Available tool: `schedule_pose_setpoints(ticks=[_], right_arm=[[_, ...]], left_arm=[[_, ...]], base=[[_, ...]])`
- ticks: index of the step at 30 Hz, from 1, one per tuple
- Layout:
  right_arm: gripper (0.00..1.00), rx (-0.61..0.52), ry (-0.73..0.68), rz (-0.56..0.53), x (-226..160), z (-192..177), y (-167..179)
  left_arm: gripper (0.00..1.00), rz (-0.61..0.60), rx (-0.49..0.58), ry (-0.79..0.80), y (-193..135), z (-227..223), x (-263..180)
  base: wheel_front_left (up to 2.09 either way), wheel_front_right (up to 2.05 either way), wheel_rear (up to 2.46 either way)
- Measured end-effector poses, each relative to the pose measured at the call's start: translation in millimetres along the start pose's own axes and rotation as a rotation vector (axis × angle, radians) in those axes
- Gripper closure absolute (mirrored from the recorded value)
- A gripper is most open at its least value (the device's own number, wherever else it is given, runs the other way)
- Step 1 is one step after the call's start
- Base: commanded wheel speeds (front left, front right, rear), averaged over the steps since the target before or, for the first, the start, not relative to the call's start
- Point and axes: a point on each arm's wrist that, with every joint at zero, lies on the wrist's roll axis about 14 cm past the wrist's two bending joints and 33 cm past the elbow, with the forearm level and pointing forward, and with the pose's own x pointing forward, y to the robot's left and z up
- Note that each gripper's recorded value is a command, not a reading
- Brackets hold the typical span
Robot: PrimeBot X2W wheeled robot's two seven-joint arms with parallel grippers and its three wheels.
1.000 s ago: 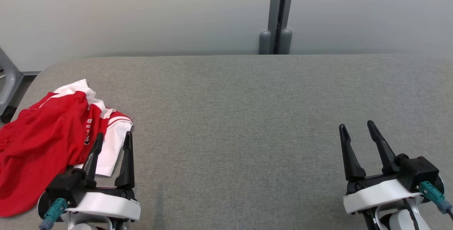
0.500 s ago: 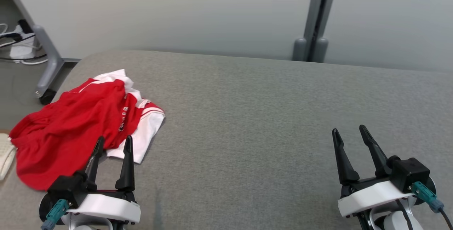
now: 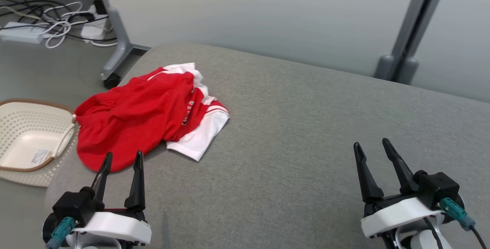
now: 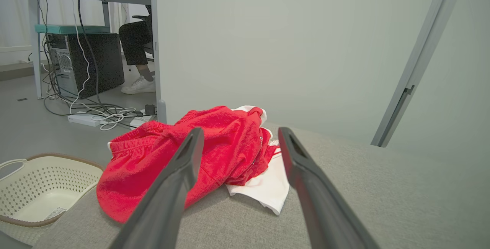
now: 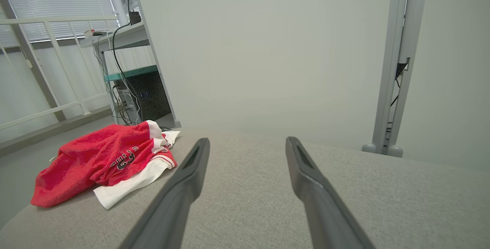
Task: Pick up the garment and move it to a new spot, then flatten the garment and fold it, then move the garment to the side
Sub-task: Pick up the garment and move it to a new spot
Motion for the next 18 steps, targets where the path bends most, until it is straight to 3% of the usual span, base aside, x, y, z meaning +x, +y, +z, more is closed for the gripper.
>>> schedule_pose_setpoints(ticks=[9, 18], right_arm=[[0.00, 0.020, 0.006, 0.087, 16.8, -4.2, 28.2], [0.00, 0.042, 0.006, 0.079, 14.5, -3.9, 26.8]], left_arm=[[0.00, 0.100, 0.001, -0.005, 32.2, 3.2, -17.0], [0.00, 0.105, -0.019, 0.012, 32.5, -3.2, -16.3]], base=[[0.00, 0.00, 0.00], [0.00, 0.00, 0.00]])
